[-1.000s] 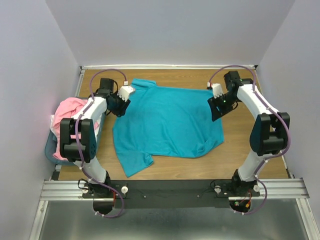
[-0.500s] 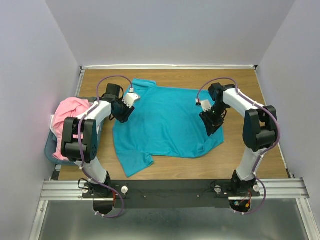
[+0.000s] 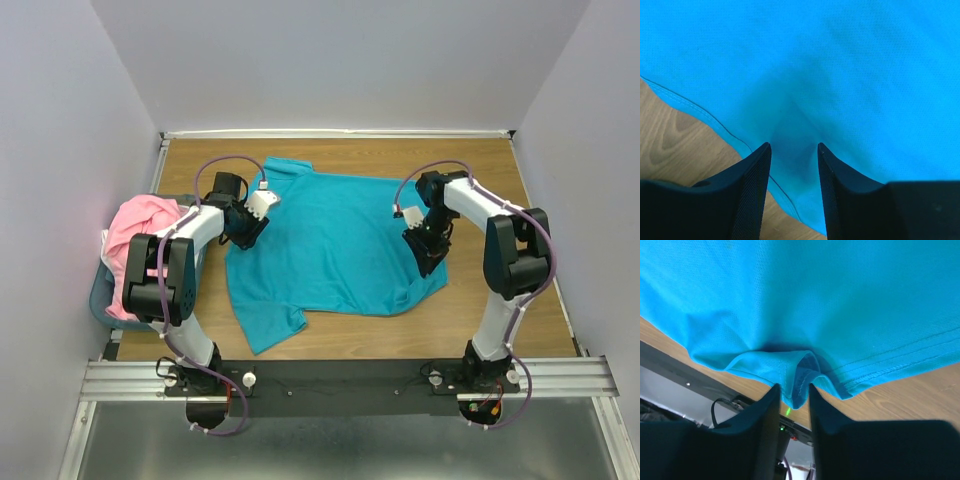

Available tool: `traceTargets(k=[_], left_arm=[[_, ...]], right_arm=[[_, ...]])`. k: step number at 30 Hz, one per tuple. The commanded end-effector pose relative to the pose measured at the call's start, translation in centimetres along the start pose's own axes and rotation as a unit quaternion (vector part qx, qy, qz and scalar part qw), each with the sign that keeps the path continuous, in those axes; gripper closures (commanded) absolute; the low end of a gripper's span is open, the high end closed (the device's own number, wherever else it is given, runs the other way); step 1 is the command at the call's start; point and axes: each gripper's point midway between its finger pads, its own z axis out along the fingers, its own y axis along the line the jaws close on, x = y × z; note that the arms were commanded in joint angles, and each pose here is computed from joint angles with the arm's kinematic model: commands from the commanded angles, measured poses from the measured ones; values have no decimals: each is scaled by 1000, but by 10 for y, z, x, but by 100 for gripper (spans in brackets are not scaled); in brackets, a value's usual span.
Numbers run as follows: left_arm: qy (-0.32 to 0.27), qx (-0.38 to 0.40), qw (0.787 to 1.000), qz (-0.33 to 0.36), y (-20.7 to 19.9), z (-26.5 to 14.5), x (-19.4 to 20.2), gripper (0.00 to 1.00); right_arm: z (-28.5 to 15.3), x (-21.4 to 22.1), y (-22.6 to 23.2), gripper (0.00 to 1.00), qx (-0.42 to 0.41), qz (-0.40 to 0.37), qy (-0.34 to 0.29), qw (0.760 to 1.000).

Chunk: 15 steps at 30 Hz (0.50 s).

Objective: Fold and stack the t-shirts
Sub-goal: Flatten the tshirt out

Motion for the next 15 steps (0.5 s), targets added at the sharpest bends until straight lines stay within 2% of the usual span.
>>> traceTargets(k=[1, 3, 4, 6, 11, 12, 15], left_arm=[[1, -10, 1000, 6, 3, 4, 0, 50], [1, -8, 1000, 5, 2, 5, 0, 50], [1, -7, 1000, 5, 2, 5, 1, 50], [2, -7, 1000, 5, 1, 7, 2, 50], [5, -7, 1000, 4, 1, 9, 6, 50], [5, -7, 1000, 5, 0, 9, 6, 50], [8, -7, 1000, 4, -1, 9, 8, 50]], right_arm=[[5, 19, 4, 70, -12, 2, 47, 999], [0, 24, 7, 78, -13, 1, 53, 998], [-4, 25, 8, 88, -11, -4, 50, 999], [-12, 33, 11, 99, -10, -8, 58, 998], [-24, 63, 16, 99, 9, -20, 73, 997], [-18, 80, 14, 99, 16, -20, 99, 995], [-17, 105, 14, 100, 37, -33, 120, 992]])
